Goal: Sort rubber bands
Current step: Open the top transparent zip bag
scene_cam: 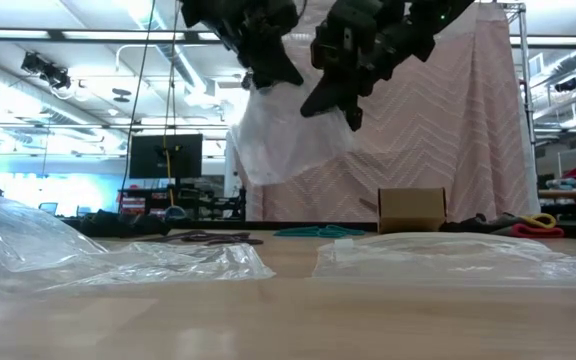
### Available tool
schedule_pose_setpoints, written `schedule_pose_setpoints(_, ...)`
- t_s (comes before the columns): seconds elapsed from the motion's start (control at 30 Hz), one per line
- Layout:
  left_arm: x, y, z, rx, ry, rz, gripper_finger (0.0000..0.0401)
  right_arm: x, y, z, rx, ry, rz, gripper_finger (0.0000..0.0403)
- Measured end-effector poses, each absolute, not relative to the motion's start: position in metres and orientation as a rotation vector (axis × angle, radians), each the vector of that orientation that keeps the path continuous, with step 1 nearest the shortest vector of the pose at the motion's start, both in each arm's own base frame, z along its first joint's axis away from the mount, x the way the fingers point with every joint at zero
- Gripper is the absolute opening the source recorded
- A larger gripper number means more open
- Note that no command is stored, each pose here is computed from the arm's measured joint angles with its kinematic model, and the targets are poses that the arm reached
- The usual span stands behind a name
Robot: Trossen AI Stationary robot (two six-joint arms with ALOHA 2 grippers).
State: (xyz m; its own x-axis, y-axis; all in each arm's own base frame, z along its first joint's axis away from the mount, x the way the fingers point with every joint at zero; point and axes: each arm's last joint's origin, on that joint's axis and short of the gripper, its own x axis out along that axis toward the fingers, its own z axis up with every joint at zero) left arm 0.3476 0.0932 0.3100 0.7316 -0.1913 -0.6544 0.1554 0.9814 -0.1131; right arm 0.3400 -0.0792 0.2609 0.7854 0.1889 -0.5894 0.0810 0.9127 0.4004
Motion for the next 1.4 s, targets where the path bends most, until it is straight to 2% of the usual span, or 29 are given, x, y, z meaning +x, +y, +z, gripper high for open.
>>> schedule_pose_setpoints(0.2,0.363,0.086,0.293,-0.074,0.743,-0.242,0.0,0.338,-0.085,0.262,0.441,0.68,0.059,0.0)
schedule_pose_setpoints(0.43,0.359,0.089,0.297,-0.071,0.743,-0.2,0.0,0.336,-0.082,0.26,0.401,0.717,0.127,0.0016)
schedule_pose_setpoints(0.53,0.353,0.094,0.298,-0.074,0.769,-0.18,0.0,0.337,-0.079,0.261,0.432,0.706,0.189,0.0052)
schedule_pose_setpoints(0.67,0.345,0.099,0.291,-0.052,0.863,-0.143,0.0,0.337,-0.077,0.262,0.482,0.704,0.228,0.012)
schedule_pose_setpoints(0.83,0.342,0.103,0.29,-0.039,0.886,-0.143,0.0,0.336,-0.076,0.263,0.553,0.712,0.237,0.0203)
schedule_pose_setpoints(0.97,0.34,0.102,0.288,-0.042,0.916,-0.158,0.0,0.335,-0.081,0.263,0.644,0.722,0.21,0.0237)
schedule_pose_setpoints(1.1,0.336,0.101,0.286,-0.048,0.955,-0.169,0.0,0.333,-0.083,0.266,0.646,0.712,0.167,0.0235)
schedule_pose_setpoints(1.23,0.332,0.1,0.291,-0.042,0.954,-0.166,0.0,0.326,-0.084,0.272,0.608,0.717,0.061,0.0208)
schedule_pose_setpoints(1.33,0.33,0.099,0.297,-0.029,0.926,-0.159,0.0,0.322,-0.085,0.272,0.61,0.74,-0.015,0.0162)
schedule_pose_setpoints(1.4,0.329,0.099,0.301,-0.025,0.908,-0.152,0.0,0.32,-0.084,0.27,0.619,0.766,-0.025,0.0108)
